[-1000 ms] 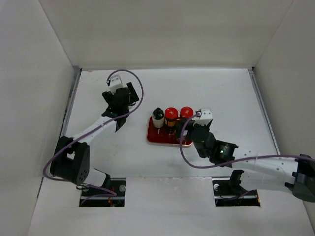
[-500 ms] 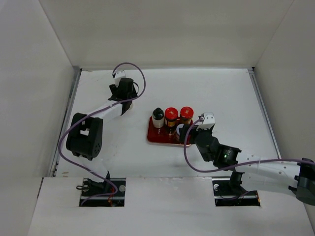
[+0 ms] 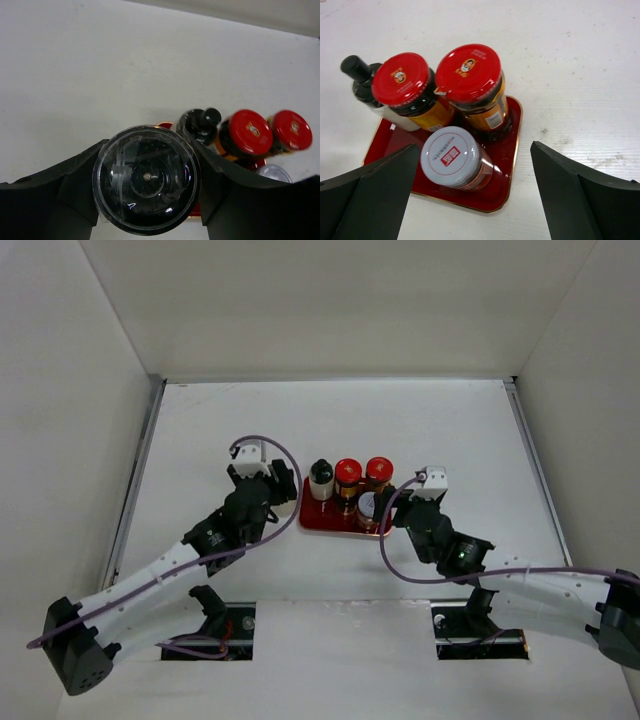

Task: Organize the condiment bottles

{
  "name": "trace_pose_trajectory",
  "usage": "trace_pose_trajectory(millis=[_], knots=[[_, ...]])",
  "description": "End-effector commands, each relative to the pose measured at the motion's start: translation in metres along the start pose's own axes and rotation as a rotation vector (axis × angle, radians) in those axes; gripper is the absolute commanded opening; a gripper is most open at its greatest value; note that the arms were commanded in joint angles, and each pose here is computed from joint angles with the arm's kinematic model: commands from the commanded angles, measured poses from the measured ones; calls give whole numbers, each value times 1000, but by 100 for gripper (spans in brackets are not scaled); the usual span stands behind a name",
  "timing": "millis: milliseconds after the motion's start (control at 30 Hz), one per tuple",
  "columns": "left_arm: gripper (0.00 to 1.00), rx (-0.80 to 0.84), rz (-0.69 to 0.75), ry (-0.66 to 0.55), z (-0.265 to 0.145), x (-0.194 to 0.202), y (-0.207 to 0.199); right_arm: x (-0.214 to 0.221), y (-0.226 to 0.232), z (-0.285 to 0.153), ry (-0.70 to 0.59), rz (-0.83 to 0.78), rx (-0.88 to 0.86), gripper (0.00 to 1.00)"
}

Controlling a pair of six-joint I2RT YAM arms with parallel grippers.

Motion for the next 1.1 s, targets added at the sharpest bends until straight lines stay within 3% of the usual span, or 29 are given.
trace_pose_trajectory(millis=[0, 133, 367, 700, 867, 967, 1000, 1067], knots=[[35, 24, -25, 2, -18, 12, -7, -13, -1, 3, -52, 65, -9, 100], [35, 95, -15, 24, -27, 24, -32, -12, -7, 6, -50, 73, 6, 100], [36, 165, -13, 12, -4, 37, -69, -7, -6, 9, -38, 74, 5, 100], [38, 178, 36, 34, 37, 70, -78, -3, -9, 10, -51, 91, 1, 100], [52, 175, 57, 61, 38, 92, -73, -3, -8, 12, -49, 90, 0, 100], [78, 185, 53, 56, 31, 91, -76, -2, -8, 13, -44, 88, 3, 100], [97, 181, 49, 42, 28, 87, -77, -2, -8, 13, -43, 87, 4, 100], [100, 175, 35, 7, 19, 74, -76, -2, -9, 13, -47, 87, 9, 100]])
Point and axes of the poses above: each gripper's point midway between its finger pads, its own z axis out along the fingers, its own y axis along the line the jaws close on, x = y × z, the point moved 7 cm from there along -z, back along the fingers, and after that the axes turned 6 degrees about -z, right-handed, at the moved point
